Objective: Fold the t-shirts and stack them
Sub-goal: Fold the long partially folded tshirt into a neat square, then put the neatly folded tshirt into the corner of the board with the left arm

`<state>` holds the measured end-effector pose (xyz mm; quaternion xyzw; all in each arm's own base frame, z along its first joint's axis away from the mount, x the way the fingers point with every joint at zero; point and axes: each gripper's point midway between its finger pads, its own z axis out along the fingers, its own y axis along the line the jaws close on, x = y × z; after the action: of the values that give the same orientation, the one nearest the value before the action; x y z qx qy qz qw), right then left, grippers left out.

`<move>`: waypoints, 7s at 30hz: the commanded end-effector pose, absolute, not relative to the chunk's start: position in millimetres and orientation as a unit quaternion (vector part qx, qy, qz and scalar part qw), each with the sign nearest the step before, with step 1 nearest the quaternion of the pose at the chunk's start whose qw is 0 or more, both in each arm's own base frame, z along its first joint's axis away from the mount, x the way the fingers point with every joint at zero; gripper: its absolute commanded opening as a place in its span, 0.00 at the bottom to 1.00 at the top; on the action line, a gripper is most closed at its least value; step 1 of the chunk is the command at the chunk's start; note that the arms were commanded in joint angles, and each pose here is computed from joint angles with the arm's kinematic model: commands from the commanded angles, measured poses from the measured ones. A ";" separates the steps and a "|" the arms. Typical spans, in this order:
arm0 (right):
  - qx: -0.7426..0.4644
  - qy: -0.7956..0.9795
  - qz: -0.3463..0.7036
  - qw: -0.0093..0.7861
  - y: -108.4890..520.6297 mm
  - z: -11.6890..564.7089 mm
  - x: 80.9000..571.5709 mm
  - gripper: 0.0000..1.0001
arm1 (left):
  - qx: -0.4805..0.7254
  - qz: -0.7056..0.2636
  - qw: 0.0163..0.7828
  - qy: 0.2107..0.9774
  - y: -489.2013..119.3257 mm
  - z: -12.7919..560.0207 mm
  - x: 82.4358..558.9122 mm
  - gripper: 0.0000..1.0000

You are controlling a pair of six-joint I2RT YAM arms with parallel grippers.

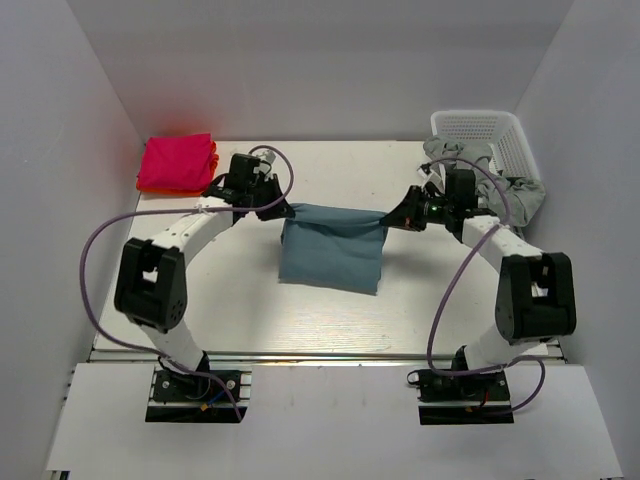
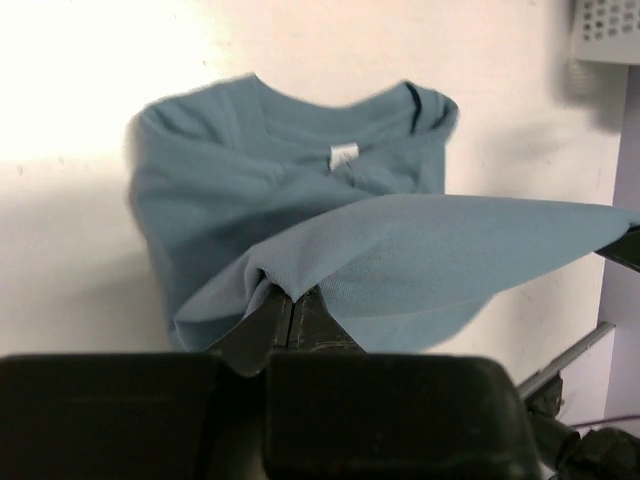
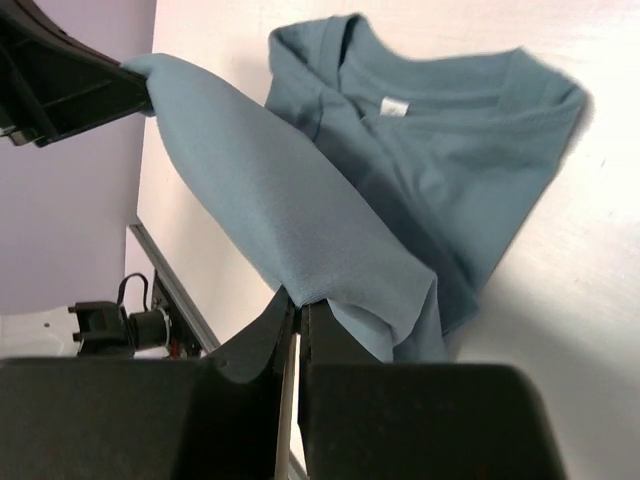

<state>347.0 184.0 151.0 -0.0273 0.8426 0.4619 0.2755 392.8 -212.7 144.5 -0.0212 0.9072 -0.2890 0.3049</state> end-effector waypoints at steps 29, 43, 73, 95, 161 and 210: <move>-0.108 0.840 0.426 0.318 210.4 141.8 428.4 0.91 | 0.163 -0.459 0.343 0.803 -269.8 164.8 454.1 1.00; -0.071 0.842 0.471 0.252 236.8 65.8 478.6 0.91 | 0.068 -0.409 0.252 0.875 -239.0 36.1 487.9 1.00; -0.118 0.808 0.420 0.396 206.5 183.7 379.3 0.91 | 0.056 -0.213 0.368 0.903 -170.9 133.1 462.4 1.00; -0.116 0.832 0.374 0.394 175.3 175.0 302.9 0.91 | 0.066 -0.077 0.207 0.973 -184.3 -25.8 407.3 0.62; -0.031 0.858 0.348 0.377 177.1 160.8 367.1 0.91 | 0.007 0.377 0.564 0.734 188.9 302.3 641.4 0.00; -0.060 0.876 0.388 0.278 236.1 125.2 398.3 0.91 | -0.157 0.339 0.535 0.758 302.2 166.2 616.1 1.00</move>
<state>394.1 225.4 107.5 -0.0429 0.8873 0.3734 0.2673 632.5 280.5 115.2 -0.1024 0.7728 0.3443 0.5232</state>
